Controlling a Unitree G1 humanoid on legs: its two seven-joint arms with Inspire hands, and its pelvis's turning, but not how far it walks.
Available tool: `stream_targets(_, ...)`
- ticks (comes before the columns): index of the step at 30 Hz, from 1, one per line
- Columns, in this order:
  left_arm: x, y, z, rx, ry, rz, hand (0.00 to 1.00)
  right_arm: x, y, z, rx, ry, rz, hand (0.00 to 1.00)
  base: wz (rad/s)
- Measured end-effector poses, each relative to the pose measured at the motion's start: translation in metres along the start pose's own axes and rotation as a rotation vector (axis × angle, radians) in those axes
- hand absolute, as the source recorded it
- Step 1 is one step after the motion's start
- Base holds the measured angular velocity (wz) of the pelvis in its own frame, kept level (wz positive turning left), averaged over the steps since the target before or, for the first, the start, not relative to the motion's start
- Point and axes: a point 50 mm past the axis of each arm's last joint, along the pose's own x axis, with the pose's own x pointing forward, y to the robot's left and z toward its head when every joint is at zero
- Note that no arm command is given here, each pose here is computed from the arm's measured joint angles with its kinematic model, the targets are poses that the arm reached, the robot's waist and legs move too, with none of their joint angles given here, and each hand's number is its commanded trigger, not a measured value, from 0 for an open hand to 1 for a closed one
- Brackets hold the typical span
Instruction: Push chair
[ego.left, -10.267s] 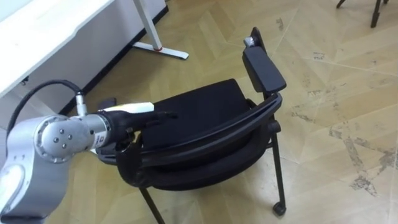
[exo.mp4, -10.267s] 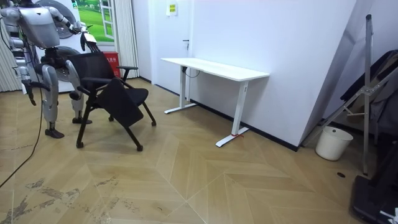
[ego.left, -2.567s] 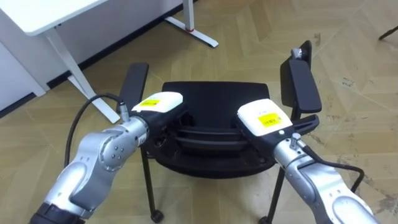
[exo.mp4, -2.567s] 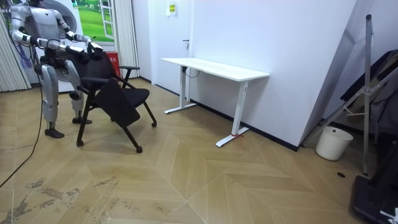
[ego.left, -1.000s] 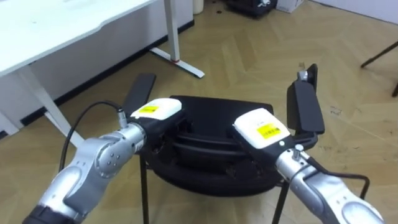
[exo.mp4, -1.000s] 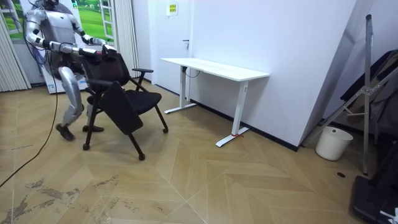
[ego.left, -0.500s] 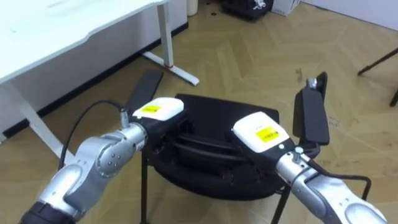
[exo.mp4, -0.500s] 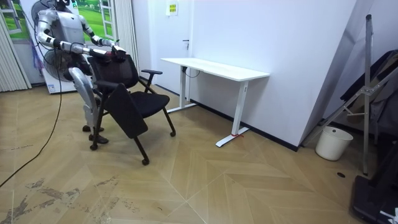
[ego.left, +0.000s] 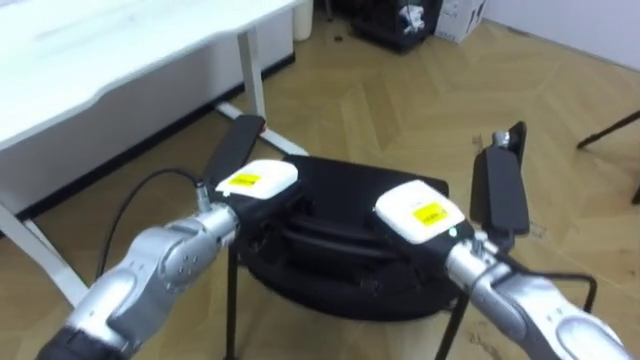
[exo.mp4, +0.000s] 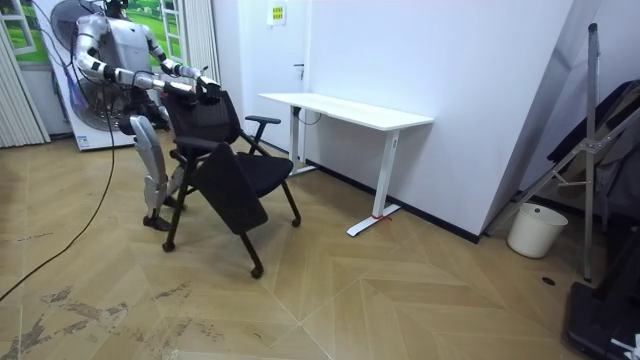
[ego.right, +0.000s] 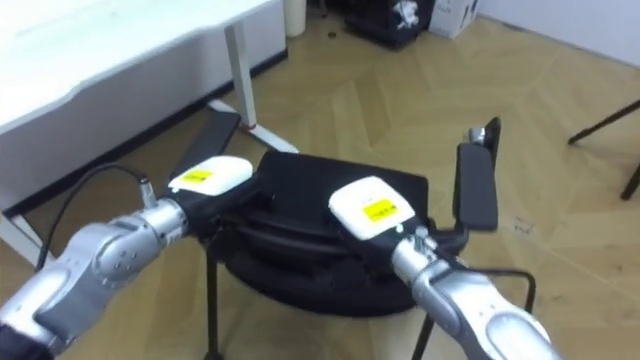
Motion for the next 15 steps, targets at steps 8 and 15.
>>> stream_targets(8, -0.004, 0.008, 0.006, 0.024, -0.022, 0.035, 1.00, -0.010, -0.008, 0.006, -0.035, 0.019, -0.033, 1.00, -0.07)
stream_targets(15, 0.000, 0.017, 0.008, 0.035, -0.028, 0.062, 1.00, -0.007, -0.018, 0.003, -0.050, 0.031, -0.055, 1.00, 0.15)
